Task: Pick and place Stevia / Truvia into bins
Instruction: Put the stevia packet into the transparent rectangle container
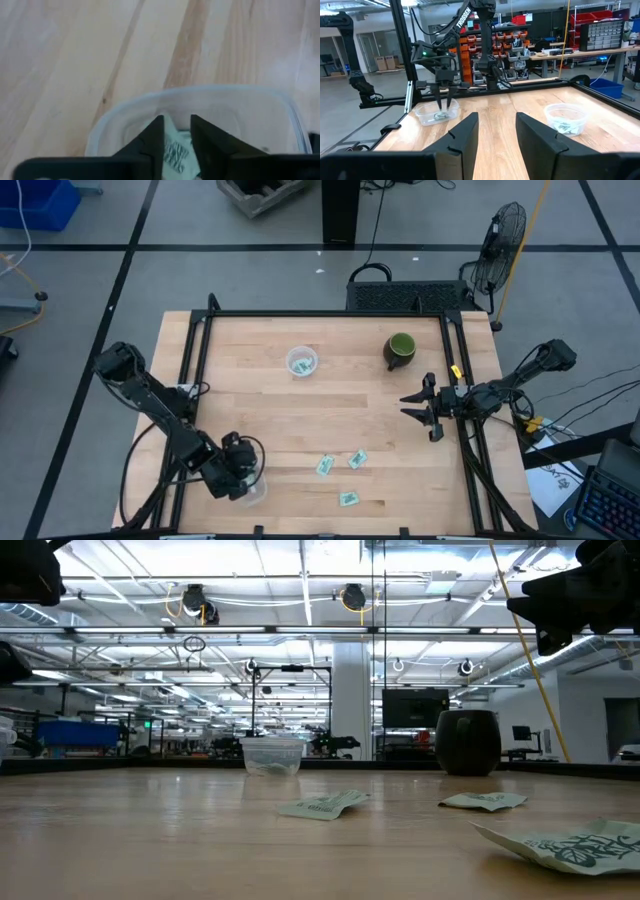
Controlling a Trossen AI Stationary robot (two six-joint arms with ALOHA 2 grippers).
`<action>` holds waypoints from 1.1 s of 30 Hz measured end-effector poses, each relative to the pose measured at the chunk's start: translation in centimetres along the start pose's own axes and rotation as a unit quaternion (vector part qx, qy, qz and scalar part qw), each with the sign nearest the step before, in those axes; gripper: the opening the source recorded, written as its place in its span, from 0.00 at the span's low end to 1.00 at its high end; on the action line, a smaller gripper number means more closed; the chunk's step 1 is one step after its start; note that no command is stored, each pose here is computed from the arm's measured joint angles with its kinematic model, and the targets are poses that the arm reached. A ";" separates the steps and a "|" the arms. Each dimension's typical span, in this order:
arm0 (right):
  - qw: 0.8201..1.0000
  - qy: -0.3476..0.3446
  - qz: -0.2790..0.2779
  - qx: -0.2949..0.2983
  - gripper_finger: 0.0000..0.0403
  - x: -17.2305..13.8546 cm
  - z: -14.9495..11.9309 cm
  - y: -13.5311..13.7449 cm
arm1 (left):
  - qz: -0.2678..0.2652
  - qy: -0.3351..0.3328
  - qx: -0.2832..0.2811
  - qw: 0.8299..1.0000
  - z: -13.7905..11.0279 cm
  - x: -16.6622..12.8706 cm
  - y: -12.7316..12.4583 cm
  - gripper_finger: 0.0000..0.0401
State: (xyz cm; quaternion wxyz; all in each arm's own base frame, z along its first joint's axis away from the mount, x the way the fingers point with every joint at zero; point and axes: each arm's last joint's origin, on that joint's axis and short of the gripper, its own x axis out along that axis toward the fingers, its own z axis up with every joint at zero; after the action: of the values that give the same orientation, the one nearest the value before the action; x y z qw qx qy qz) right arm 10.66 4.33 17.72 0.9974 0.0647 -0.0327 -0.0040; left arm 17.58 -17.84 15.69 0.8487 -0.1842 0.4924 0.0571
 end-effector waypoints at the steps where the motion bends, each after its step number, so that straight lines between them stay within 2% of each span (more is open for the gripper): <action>1: 1.000 0.000 0.000 0.000 0.31 0.0 0.0 0.0 | 0.002 -0.007 -0.004 1.000 0.1 0.0 0.0 0.28; 4: 1.000 0.000 0.000 0.000 0.31 0.0 0.0 0.0 | -0.010 -0.017 -0.019 1.000 0.5 0.1 -0.2 0.37; 9: 1.000 0.000 0.000 0.000 0.31 0.0 0.0 0.0 | -0.068 -0.006 -0.021 0.997 1.1 0.1 -0.9 0.47; 14: 1.000 0.000 0.000 0.000 0.31 0.0 0.0 0.0 | -0.130 -0.050 0.007 0.990 2.2 -0.1 -2.0 0.50; 19: 1.000 0.000 0.000 0.000 0.31 0.0 0.0 0.0 | -0.169 -0.113 0.051 0.978 4.2 -0.2 -2.4 0.50; 25: 1.000 0.000 0.000 0.000 0.31 0.0 0.0 0.0 | -0.166 -0.203 0.089 0.961 7.2 -0.1 -1.8 0.50; 30: 1.000 0.000 0.000 0.000 0.31 0.0 0.0 0.0 | -0.144 -0.233 0.133 0.953 8.6 0.8 -1.1 0.50; 33: 1.000 0.000 0.000 0.000 0.31 0.0 0.0 0.0 | -0.138 -0.257 0.165 0.942 9.1 2.0 -1.2 0.50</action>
State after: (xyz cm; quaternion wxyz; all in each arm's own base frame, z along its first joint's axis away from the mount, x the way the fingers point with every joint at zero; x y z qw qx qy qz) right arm 10.66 4.33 17.72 0.9973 0.0648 -0.0330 -0.0039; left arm 26.37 -15.75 18.35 0.9645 -0.0873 0.2294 -0.0973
